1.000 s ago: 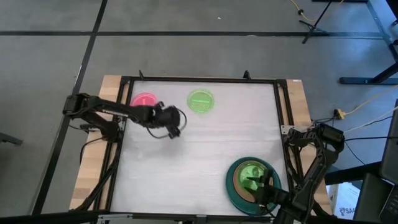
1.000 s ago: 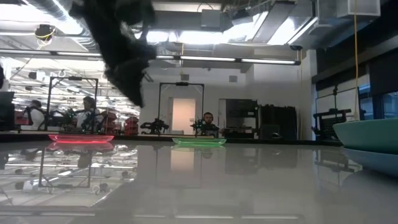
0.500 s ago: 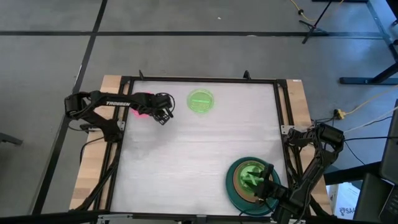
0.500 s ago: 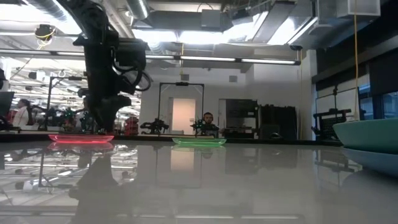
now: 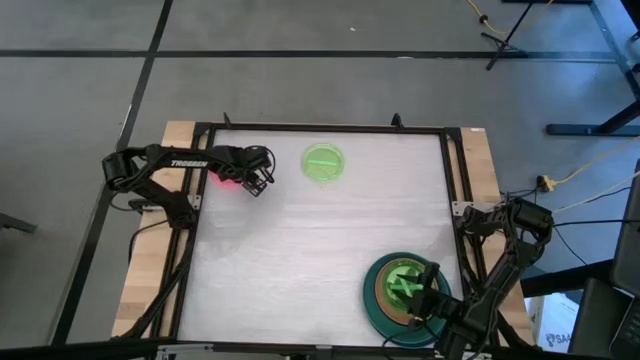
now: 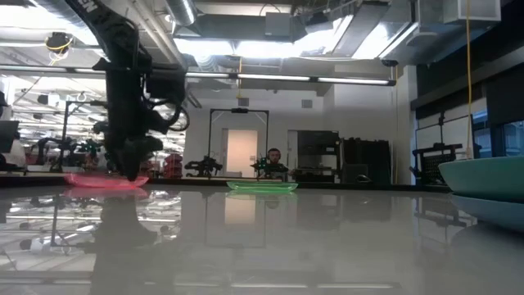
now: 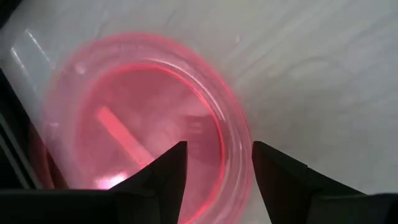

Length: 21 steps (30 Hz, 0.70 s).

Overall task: Stack plastic plates
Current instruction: Stack the pink plate on top of the green plate

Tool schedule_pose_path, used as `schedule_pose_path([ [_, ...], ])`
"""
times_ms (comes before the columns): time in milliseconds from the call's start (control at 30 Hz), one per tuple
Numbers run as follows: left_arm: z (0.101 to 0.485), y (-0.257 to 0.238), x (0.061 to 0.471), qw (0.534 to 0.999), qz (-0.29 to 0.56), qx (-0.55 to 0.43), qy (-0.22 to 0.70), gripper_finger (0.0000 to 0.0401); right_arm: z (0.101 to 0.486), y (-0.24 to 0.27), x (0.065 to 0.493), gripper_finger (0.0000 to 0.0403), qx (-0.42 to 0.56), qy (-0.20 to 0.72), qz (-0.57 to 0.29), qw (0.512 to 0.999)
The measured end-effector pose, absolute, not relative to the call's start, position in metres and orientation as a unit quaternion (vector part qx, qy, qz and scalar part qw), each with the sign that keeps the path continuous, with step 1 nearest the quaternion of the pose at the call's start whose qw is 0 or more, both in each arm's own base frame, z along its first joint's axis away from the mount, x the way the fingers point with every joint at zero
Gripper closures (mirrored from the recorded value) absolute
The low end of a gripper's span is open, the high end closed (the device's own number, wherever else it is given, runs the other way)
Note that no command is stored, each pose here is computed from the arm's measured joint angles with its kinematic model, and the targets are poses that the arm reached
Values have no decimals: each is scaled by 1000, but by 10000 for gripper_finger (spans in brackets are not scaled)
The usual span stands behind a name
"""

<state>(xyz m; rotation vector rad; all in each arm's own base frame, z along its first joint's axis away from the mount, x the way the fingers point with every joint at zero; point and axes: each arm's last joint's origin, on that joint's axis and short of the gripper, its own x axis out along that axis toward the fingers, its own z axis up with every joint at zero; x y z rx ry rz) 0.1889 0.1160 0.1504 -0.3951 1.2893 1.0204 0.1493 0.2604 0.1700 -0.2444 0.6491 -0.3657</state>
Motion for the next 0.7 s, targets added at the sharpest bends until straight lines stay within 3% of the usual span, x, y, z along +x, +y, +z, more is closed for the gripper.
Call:
schedule_pose_path([
  [467, 138, 117, 180, 672, 418, -180, 584, 234, 170, 260, 152, 205, -113, 305, -183, 928],
  [700, 137, 118, 180, 674, 413, -176, 587, 279, 170, 261, 152, 205, -108, 307, -181, 928],
])
